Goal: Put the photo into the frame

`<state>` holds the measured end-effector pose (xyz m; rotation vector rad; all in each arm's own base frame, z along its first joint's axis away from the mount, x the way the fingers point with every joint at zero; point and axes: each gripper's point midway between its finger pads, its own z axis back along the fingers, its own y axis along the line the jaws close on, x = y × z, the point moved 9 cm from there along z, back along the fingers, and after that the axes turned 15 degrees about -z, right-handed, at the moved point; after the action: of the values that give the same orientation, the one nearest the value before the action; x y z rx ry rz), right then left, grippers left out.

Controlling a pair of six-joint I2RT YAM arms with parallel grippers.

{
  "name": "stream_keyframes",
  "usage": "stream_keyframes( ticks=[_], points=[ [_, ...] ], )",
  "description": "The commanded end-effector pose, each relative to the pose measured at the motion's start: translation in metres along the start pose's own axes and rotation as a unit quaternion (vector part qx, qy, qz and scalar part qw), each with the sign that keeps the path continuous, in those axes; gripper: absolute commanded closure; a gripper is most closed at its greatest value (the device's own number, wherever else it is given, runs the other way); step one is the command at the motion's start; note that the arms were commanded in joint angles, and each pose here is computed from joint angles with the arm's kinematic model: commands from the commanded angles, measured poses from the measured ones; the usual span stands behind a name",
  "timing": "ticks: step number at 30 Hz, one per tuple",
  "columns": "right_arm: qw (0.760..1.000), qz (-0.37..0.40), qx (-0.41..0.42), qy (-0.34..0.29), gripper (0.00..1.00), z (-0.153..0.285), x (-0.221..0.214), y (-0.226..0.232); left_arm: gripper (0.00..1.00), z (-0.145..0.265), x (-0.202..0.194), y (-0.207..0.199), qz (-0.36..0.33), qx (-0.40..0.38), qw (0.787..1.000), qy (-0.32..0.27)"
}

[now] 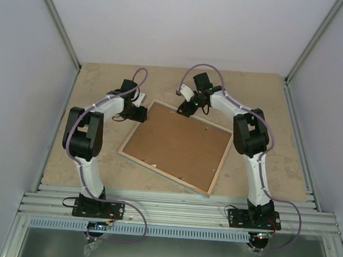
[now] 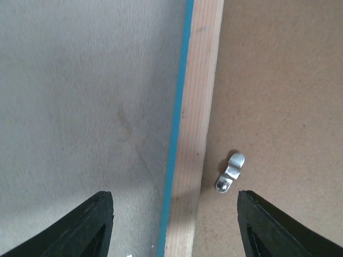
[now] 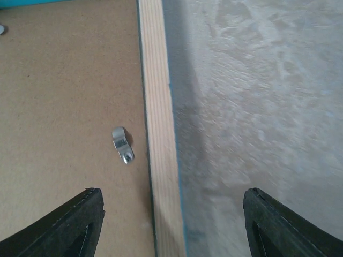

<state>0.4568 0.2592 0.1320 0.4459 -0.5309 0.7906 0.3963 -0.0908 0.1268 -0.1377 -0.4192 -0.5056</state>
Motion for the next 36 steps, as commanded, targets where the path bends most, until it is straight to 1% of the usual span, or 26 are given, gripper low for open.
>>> stream_keyframes(
  ticks=[1, 4, 8, 11, 14, 19, 22, 25, 27, 31, 33, 36],
  points=[
    [0.999, -0.010, 0.006, 0.038, 0.27, -0.031, -0.006, 0.011, 0.36, -0.006, -0.009, -0.004, 0.003, -0.016, 1.000, 0.008],
    [0.999, -0.012, -0.001, 0.044, 0.27, -0.043, -0.006, 0.015, 0.39, -0.008, -0.013, -0.006, 0.005, -0.020, 1.000, 0.013],
    [0.998, -0.030, -0.022, 0.050, 0.29, -0.055, -0.010, 0.013, 0.46, -0.012, -0.019, -0.007, 0.005, -0.022, 1.000, 0.020],
    [0.997, -0.050, -0.039, 0.055, 0.30, -0.063, -0.013, 0.010, 0.48, -0.015, -0.023, -0.009, 0.002, -0.024, 0.999, 0.027],
    [0.994, -0.068, -0.066, 0.058, 0.34, -0.069, -0.016, 0.007, 0.53, -0.019, -0.027, -0.012, -0.001, -0.024, 0.999, 0.035],
    [0.990, -0.078, -0.102, 0.067, 0.43, -0.077, -0.021, 0.005, 0.63, -0.023, -0.033, -0.016, -0.003, -0.025, 0.999, 0.045],
    [0.986, -0.087, -0.124, 0.068, 0.51, -0.078, -0.024, 0.003, 0.71, -0.024, -0.036, -0.017, -0.003, -0.025, 0.998, 0.050],
    [0.984, -0.092, -0.137, 0.065, 0.59, -0.077, -0.024, 0.002, 0.73, -0.026, -0.038, -0.018, -0.003, -0.025, 0.998, 0.055],
    [0.984, -0.092, -0.139, 0.063, 0.62, -0.075, -0.022, 0.002, 0.74, -0.027, -0.040, -0.018, -0.003, -0.025, 0.998, 0.057],
    [0.987, -0.091, -0.122, 0.055, 0.62, -0.071, -0.017, 0.005, 0.74, -0.028, -0.040, -0.019, -0.001, -0.028, 0.998, 0.059],
    [0.988, -0.088, -0.113, 0.050, 0.60, -0.066, -0.011, 0.007, 0.74, -0.028, -0.040, -0.019, 0.000, -0.027, 0.998, 0.059],
    [0.991, -0.079, -0.104, 0.039, 0.54, -0.054, -0.001, 0.011, 0.74, -0.028, -0.039, -0.018, 0.001, -0.024, 0.998, 0.060]
  ],
)
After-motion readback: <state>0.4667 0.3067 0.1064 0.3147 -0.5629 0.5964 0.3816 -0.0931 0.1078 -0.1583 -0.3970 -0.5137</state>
